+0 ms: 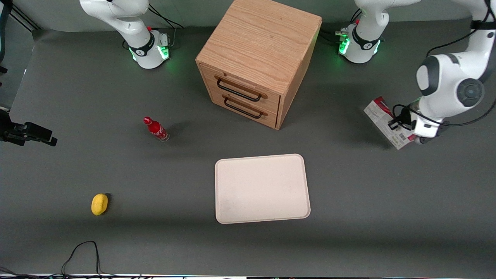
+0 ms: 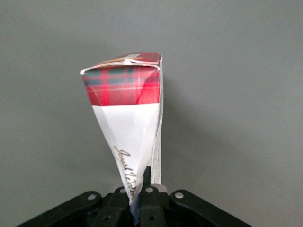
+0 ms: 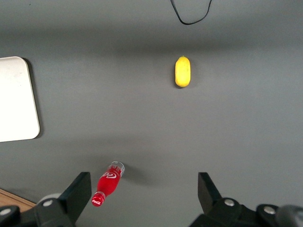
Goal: Place red cookie box on tray
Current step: 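Lift the held cookie box and carry it over the white tray, then lower the cookie box onto the tray and open the left gripper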
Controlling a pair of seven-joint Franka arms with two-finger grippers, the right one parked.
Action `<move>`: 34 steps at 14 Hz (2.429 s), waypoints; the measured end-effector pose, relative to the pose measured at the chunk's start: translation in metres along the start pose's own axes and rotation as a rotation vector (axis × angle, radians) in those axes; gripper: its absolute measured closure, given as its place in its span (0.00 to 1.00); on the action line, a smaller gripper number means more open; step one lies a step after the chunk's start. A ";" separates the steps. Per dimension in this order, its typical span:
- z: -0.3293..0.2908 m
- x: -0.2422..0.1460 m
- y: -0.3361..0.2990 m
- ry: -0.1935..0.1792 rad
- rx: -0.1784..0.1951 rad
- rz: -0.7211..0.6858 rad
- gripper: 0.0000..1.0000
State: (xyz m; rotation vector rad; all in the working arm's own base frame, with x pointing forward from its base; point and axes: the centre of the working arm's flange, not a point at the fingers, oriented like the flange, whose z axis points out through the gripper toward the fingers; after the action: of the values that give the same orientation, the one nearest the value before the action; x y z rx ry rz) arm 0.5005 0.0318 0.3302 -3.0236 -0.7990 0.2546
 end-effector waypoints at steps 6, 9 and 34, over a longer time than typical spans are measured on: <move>-0.171 0.027 0.051 0.057 -0.022 0.243 0.97; -0.219 0.027 0.109 0.056 -0.019 0.340 0.97; 0.056 -0.015 0.435 0.038 0.047 0.475 0.97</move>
State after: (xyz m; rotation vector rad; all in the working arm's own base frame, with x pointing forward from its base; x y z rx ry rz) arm 0.6920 -0.3565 0.2577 -3.1138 -0.0585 0.2088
